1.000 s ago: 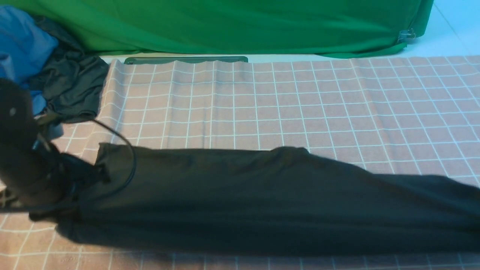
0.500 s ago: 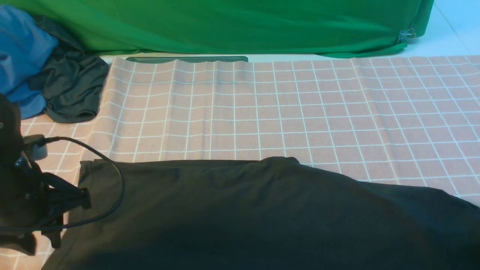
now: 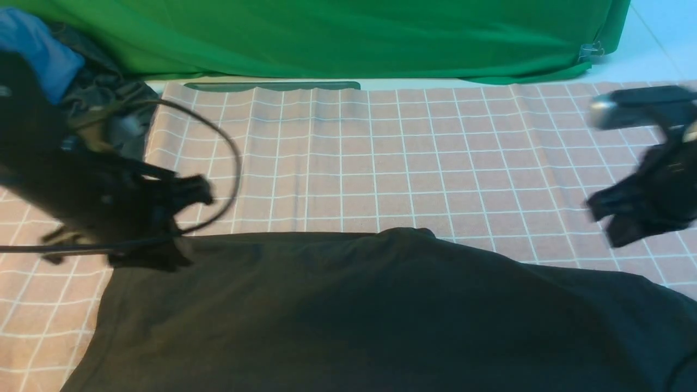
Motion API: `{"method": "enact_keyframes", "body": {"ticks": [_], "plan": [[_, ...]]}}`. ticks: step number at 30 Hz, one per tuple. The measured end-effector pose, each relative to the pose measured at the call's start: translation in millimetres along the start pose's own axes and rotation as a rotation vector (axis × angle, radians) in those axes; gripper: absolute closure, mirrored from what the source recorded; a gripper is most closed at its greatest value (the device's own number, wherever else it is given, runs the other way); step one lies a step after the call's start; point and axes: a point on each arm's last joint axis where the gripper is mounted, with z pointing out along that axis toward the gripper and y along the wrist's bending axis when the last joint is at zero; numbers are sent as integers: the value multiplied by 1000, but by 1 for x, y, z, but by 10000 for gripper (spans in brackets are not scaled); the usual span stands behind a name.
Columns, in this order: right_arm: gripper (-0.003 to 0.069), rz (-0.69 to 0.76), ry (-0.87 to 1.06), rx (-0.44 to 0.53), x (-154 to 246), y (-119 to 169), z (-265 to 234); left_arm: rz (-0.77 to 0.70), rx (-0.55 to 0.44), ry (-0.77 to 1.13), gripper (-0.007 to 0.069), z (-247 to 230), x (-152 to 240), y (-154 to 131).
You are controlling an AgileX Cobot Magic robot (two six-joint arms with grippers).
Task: Fold a long-sleeved shirt over a pink coffee tablecloth.
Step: 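Pull the folded dark garment lengthwise by its ends to straighten it flat on the table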
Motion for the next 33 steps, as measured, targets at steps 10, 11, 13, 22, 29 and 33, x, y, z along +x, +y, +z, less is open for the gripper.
{"method": "enact_keyframes", "body": {"ticks": [10,11,13,22,29,33], "plan": [[620,-64,201,9,-2,14,72,54,-128,157,613,82,-8,-5],[620,-66,212,24,-2,12,75,58,-157,166,613,87,-9,-2],[617,-70,226,82,-2,6,80,67,-204,169,613,93,-10,2],[594,40,222,250,-5,-43,76,76,-245,151,612,95,-12,6],[586,109,180,274,4,-58,23,76,-214,88,612,76,-13,3],[525,252,139,255,27,-81,-6,80,-150,-30,612,33,-8,-2]]}}
